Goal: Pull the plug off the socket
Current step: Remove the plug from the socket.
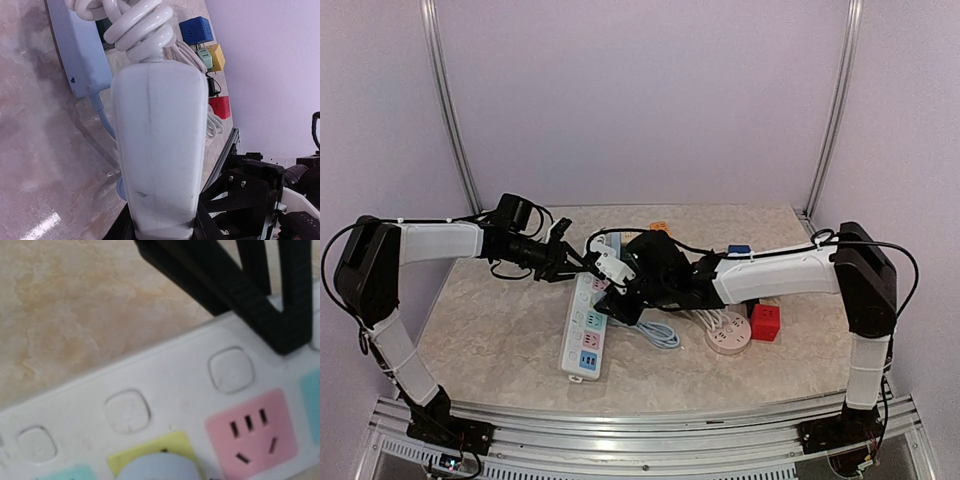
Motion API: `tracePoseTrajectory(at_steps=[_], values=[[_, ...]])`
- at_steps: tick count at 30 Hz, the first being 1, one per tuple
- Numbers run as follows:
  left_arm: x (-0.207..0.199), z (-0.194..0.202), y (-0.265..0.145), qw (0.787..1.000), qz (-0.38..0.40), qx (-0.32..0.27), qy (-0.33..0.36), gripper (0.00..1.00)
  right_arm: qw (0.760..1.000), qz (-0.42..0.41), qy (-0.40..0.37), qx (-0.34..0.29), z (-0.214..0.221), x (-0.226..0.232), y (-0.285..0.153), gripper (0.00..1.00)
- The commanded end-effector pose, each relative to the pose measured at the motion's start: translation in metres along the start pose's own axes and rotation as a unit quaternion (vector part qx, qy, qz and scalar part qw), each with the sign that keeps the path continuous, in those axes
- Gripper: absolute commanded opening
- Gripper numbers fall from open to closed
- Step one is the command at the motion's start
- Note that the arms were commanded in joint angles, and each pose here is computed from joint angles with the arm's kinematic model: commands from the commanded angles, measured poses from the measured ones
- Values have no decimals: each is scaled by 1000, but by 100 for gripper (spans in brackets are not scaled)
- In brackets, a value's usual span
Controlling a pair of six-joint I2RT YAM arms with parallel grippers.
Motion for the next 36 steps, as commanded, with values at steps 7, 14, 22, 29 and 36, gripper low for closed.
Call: tracePoseTrajectory(at_steps=[7, 14, 22, 29, 36], values=[[9, -8, -10, 998, -53, -9, 20, 0, 992, 120, -41, 22, -6, -1, 2, 0], [10, -8, -9, 998, -55, -7, 17, 0, 988, 142, -58, 26, -9, 3, 3, 0], [11, -8, -9, 998, -56, -6, 17, 0, 990, 129, -48, 15, -12, 5, -1, 0], [10, -8, -10, 998, -52, -7, 19, 0, 997, 81, -10, -5, -17, -2, -12, 0], [10, -8, -10, 998, -52, -7, 19, 0, 999, 27, 34, -16, -16, -10, -19, 0]])
Point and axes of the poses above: each gripper's point midway between its finger pads, its own y axis out along the fingers, its own x axis along the line the jaws close on, z = x × y, the point moved 7 cm from there along -y, back along the fingers, and after that the axes turned 14 degrees about y, right-handed, at the moved point
